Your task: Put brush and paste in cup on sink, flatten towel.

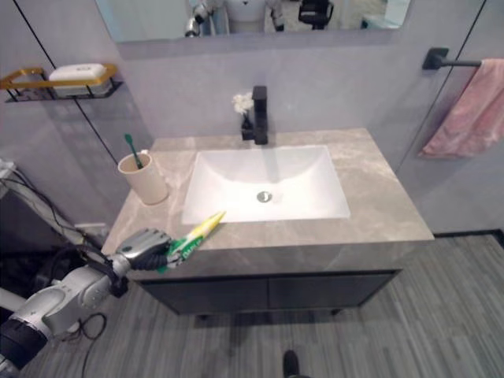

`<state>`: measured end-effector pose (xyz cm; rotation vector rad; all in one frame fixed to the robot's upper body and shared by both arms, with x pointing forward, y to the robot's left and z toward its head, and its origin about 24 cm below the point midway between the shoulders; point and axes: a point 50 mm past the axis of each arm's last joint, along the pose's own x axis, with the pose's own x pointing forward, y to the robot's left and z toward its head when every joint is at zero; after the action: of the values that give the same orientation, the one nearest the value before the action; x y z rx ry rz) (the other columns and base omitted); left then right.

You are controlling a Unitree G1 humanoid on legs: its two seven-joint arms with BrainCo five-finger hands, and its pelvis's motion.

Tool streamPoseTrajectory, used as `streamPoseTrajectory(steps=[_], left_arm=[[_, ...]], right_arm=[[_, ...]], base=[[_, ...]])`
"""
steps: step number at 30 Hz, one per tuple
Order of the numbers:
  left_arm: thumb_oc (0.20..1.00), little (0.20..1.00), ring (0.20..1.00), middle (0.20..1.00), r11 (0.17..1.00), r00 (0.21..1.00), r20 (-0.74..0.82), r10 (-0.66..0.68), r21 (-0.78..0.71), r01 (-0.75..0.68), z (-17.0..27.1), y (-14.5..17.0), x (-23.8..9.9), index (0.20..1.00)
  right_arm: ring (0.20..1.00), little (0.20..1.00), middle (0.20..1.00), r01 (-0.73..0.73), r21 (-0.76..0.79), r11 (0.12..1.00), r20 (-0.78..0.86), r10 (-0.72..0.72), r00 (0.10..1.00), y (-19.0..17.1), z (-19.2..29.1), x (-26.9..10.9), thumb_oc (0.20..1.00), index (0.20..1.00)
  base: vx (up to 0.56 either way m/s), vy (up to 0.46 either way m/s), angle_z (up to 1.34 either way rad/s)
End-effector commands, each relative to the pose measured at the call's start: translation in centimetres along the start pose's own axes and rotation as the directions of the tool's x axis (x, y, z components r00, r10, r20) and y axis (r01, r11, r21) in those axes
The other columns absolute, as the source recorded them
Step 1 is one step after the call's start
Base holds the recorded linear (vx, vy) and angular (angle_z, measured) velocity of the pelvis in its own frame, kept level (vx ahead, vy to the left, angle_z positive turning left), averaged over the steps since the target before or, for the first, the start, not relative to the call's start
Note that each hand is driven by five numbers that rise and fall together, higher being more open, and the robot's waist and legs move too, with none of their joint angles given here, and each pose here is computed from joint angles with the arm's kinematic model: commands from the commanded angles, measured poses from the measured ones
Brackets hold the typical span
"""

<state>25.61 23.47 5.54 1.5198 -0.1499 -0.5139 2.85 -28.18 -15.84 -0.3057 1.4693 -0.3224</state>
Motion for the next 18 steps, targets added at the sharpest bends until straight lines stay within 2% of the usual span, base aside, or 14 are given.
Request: streamPoseTrajectory(steps=[1, 7, 8, 18], left_arm=[[0.200, 0.200, 0.200, 0.200, 0.998, 0.997, -0.040, 0.064, 0.013, -0.063, -0.6, 0.8, -0.1, 0.200], [0.200, 0.200, 0.200, 0.200, 0.987, 0.982, -0.096, 0.162, 0.009, -0.162, -1.4, 2.0, -0.4, 0.200], [0.200, 0.200, 0.200, 0.200, 0.977, 0.972, -0.101, 0.212, 0.015, -0.211, -1.5, 3.0, -0.5, 0.200], [0.200, 0.200, 0.200, 0.200, 0.934, 0.926, -0.125, 0.357, 0.019, -0.358, -1.8, 5.5, -0.5, 0.200]], right_arm=[[1.000, 1.000, 1.000, 0.045, 0.026, 0.999, -0.001, -0.045, 0.999, -0.8, 1.4, 0.0, 1.000, 1.000], [1.000, 1.000, 1.000, 0.051, 0.029, 0.998, -0.025, -0.050, 0.998, -0.8, 0.4, 0.0, 1.000, 1.000], [1.000, 1.000, 1.000, 0.052, 0.030, 0.998, -0.035, -0.051, 0.998, -0.8, 0.1, 0.0, 1.000, 1.000], [1.000, 1.000, 1.000, 0.045, 0.023, 0.999, -0.070, -0.044, 0.997, -0.7, -0.9, 0.0, 1.000, 1.000]], base=[[0.00, 0.000, 0.00], [0.00, 0.000, 0.00], [0.00, 0.000, 0.00], [0.00, 0.000, 0.00]])
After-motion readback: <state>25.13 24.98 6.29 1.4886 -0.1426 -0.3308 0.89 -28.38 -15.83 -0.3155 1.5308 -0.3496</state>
